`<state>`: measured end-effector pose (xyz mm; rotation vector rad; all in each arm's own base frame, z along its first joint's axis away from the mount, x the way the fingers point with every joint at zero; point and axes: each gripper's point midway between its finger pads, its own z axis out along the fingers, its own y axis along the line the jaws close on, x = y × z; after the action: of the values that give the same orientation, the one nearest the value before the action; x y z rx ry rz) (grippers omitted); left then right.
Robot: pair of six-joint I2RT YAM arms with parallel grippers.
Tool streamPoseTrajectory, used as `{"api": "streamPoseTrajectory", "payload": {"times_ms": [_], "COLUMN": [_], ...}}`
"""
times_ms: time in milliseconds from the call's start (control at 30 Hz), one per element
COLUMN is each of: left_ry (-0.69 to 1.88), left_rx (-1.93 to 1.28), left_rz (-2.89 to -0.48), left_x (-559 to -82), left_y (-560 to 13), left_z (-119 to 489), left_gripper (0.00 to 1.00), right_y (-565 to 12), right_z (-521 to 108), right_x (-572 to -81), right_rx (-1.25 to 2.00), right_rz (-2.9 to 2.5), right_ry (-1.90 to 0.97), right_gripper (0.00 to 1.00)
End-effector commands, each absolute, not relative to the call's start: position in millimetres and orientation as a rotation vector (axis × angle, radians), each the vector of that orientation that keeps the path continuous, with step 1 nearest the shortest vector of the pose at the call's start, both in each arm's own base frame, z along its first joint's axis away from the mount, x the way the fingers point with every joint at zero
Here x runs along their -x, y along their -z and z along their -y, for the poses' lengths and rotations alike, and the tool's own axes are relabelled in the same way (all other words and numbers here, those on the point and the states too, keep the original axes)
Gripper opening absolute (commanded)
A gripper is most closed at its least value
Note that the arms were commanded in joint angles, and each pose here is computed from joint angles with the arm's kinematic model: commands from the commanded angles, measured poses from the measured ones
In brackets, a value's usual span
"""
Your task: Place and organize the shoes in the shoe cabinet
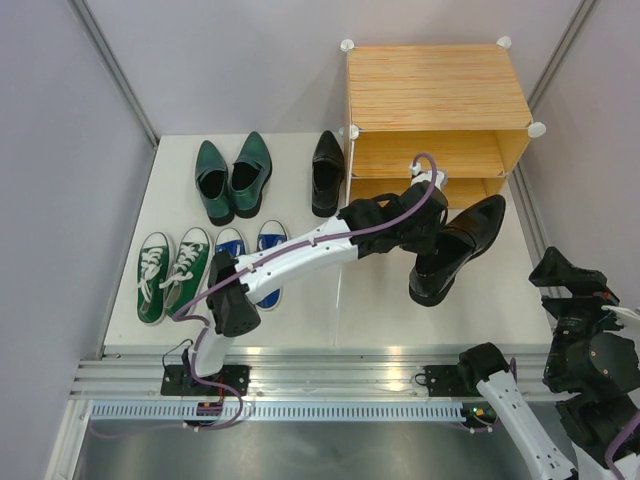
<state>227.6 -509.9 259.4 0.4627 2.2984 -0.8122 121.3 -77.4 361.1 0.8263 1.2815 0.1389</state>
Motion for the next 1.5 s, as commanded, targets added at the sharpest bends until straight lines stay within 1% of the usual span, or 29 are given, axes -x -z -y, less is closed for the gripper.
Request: {"api": "streamPoseTrajectory", "payload": {"times_ms": [0,200,500,600,700,733,800,833,967,1000,1033,1100,1133,1167,1200,1233,1300,1333,1400,1433,1467], "left_ry": [0.876,0.648,0.457,0.411,0.393,0.393,0.396,0.401,0.451,0.479,0.498,0.566,0.588,0.606,0.649,0.663,0.664,0.689,0.672,0.681,0.652], "left_rx": [-0.194,-0.022,-0.077,-0.098,-0.124,-0.140,-0.176,-0.187,-0.230,-0.236,-0.249,-0.298,-0.311,-0.342,-0.341,-0.347,-0.377,-0.382,-0.407,-0.403,-0.423], "left_rz": [-2.207,-2.265,-2.405,-2.458,-2.505,-2.515,-2.531,-2.530,-2.510,-2.491,-2.479,-2.431,-2.408,-2.371,-2.326,-2.302,-2.239,-2.196,-2.140,-2.102,-2.066], "left_x": [-249,-269,-259,-252,-244,-242,-238,-237,-235,-235,-235,-232,-231,-231,-230,-230,-231,-230,-231,-229,-231], "left_y": [-283,-226,-146,-120,-102,-99,-96,-98,-118,-131,-139,-170,-183,-199,-224,-237,-262,-286,-310,-333,-343], "left_z": [521,496,477,471,467,468,468,468,471,472,474,478,479,479,477,474,465,458,445,433,424], "left_gripper": [0.02,0.02,0.02,0.10,0.21,0.29,0.36,0.41,0.51,0.53,0.57,0.59,0.64,0.66,0.78,0.85,0.89,0.92,0.94,0.97,1.00], "right_y": [-353,-337,-315,-311,-309,-308,-308,-307,-306,-306,-306,-307,-307,-307,-308,-309,-311,-311,-309,-306,-303], "right_z": [78,61,31,26,23,22,21,21,21,20,20,20,21,23,25,26,27,27,25,24,21], "right_x": [-122,-136,-156,-157,-158,-158,-159,-159,-159,-160,-160,-160,-160,-159,-159,-158,-157,-157,-159,-161,-163], "right_rx": [-0.810,-0.763,-0.703,-0.692,-0.688,-0.687,-0.694,-0.694,-0.709,-0.709,-0.714,-0.717,-0.720,-0.726,-0.728,-0.731,-0.735,-0.735,-0.735,-0.735,-0.730], "right_rz": [-1.307,-1.374,-1.482,-1.495,-1.500,-1.504,-1.503,-1.503,-1.501,-1.501,-1.500,-1.499,-1.495,-1.491,-1.489,-1.486,-1.477,-1.479,-1.488,-1.499,-1.512], "right_ry": [-0.112,-0.155,-0.253,-0.278,-0.295,-0.299,-0.308,-0.310,-0.320,-0.323,-0.324,-0.325,-0.322,-0.313,-0.306,-0.301,-0.297,-0.296,-0.304,-0.301,-0.308], "right_gripper": [0.98,0.98,0.98,0.98,0.98,0.98,0.98,0.98,0.98,0.98,0.98,0.98,0.98,0.98,0.98,0.98,0.98,0.98,0.98,0.98,0.98]}}
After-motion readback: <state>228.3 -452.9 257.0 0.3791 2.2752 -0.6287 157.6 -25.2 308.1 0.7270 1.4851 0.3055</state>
